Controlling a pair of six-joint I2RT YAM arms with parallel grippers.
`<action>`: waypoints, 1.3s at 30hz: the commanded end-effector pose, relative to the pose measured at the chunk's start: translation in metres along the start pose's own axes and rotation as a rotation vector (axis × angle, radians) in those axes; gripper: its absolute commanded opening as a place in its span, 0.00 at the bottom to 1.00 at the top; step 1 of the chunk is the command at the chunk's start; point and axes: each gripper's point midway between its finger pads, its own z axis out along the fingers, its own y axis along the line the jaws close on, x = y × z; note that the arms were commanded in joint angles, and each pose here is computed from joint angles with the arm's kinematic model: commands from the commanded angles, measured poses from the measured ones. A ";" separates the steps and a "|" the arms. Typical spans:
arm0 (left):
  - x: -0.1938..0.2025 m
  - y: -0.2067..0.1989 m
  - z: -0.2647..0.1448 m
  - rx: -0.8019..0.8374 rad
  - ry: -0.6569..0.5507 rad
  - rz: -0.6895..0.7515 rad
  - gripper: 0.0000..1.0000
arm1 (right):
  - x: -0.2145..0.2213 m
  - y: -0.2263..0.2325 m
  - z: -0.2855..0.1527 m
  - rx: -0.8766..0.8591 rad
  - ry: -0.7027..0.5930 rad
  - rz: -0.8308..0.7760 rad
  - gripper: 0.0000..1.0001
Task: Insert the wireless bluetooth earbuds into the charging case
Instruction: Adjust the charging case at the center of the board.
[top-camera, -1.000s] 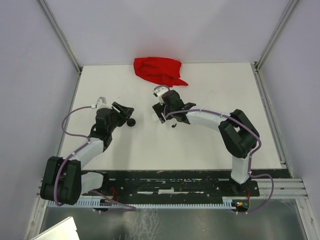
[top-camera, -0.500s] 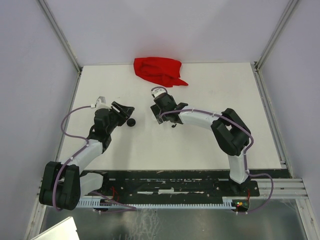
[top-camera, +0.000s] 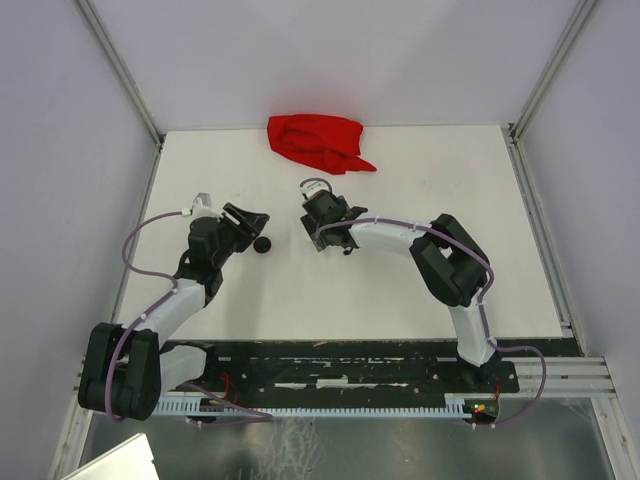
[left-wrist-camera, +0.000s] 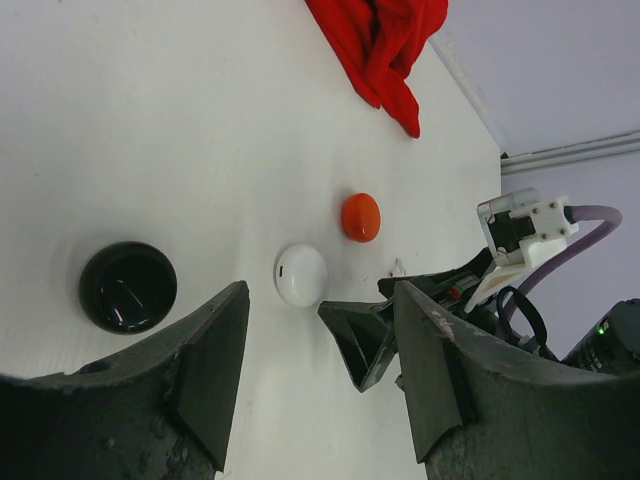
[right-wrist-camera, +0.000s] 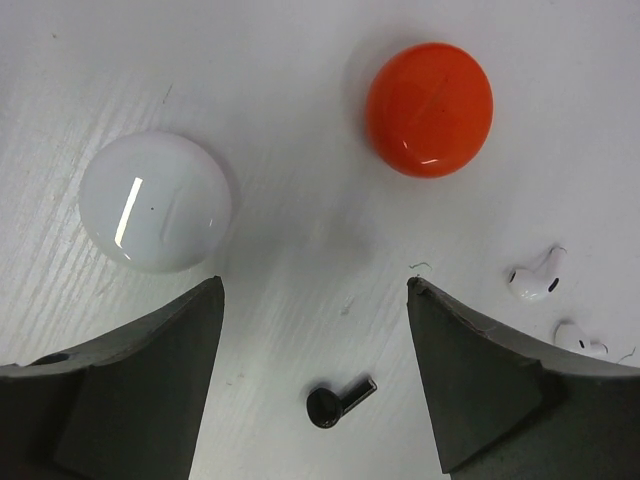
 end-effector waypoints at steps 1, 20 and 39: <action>-0.008 -0.011 -0.001 0.045 -0.027 -0.005 0.66 | -0.020 0.001 0.000 0.030 -0.042 0.027 0.82; -0.007 -0.011 0.001 0.046 -0.021 -0.004 0.66 | -0.046 0.006 0.019 0.063 -0.067 0.014 0.83; -0.009 -0.011 0.001 0.038 -0.027 0.004 0.66 | -0.086 0.029 0.032 -0.009 -0.103 -0.006 0.83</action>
